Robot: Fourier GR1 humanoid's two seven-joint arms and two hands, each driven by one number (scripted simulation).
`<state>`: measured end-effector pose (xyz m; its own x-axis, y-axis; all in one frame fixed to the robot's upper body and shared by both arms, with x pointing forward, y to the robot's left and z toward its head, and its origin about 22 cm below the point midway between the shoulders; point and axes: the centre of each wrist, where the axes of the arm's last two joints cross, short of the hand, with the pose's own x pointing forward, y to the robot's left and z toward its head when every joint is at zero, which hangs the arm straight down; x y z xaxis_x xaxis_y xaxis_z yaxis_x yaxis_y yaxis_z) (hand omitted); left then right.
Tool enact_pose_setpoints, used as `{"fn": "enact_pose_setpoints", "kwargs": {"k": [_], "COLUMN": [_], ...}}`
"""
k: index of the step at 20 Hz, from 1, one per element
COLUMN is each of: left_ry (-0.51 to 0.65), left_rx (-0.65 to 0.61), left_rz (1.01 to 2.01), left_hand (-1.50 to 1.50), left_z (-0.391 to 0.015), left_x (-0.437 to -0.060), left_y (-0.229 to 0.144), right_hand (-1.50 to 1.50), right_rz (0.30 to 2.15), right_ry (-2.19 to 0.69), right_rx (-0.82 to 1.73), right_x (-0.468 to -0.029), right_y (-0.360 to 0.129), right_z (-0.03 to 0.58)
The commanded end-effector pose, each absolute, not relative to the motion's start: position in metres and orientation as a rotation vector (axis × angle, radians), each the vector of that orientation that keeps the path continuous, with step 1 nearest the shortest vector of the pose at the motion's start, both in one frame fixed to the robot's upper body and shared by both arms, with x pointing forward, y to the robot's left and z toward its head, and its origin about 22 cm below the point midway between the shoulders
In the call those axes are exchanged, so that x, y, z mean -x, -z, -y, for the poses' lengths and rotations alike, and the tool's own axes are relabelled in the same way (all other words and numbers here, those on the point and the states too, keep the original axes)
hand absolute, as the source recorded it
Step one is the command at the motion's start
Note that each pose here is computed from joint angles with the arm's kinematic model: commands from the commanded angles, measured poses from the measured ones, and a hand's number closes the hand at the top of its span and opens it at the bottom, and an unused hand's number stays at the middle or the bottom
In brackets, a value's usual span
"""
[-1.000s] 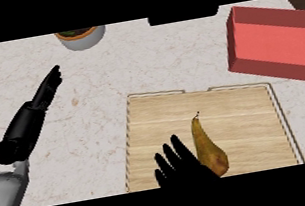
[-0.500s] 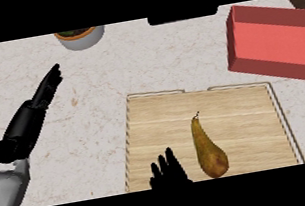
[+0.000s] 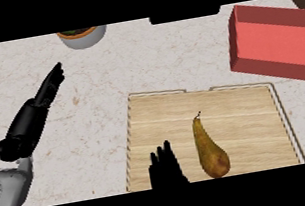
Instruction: Pick the pear from the tray and place it in the cardboard box
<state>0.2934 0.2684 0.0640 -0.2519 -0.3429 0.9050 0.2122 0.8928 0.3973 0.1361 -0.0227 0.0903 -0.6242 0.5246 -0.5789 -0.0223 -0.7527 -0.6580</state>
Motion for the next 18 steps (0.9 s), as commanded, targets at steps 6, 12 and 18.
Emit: {"fn": "enact_pose_setpoints", "kwargs": {"k": [6,12,18], "left_ry": [0.519,0.525,0.522], "left_rx": [-0.102,-0.088,-0.085], "left_rz": [1.766,1.737,1.751], "left_hand": [0.00,0.00,0.00], "left_z": [-0.271,-0.271,-0.275], "left_x": [-0.302,-0.284,-0.295], "left_y": [-0.074,-0.068,-0.075], "right_hand": [-1.50,-1.50,-1.50], "right_rz": [0.801,0.787,0.763], "right_ry": [-2.370,-2.376,-2.384], "right_rx": [1.296,1.283,1.239], "right_x": [-0.144,-0.163,-0.179], "right_y": [-0.065,-0.069,-0.063], "right_z": [0.027,0.026,0.045]}}
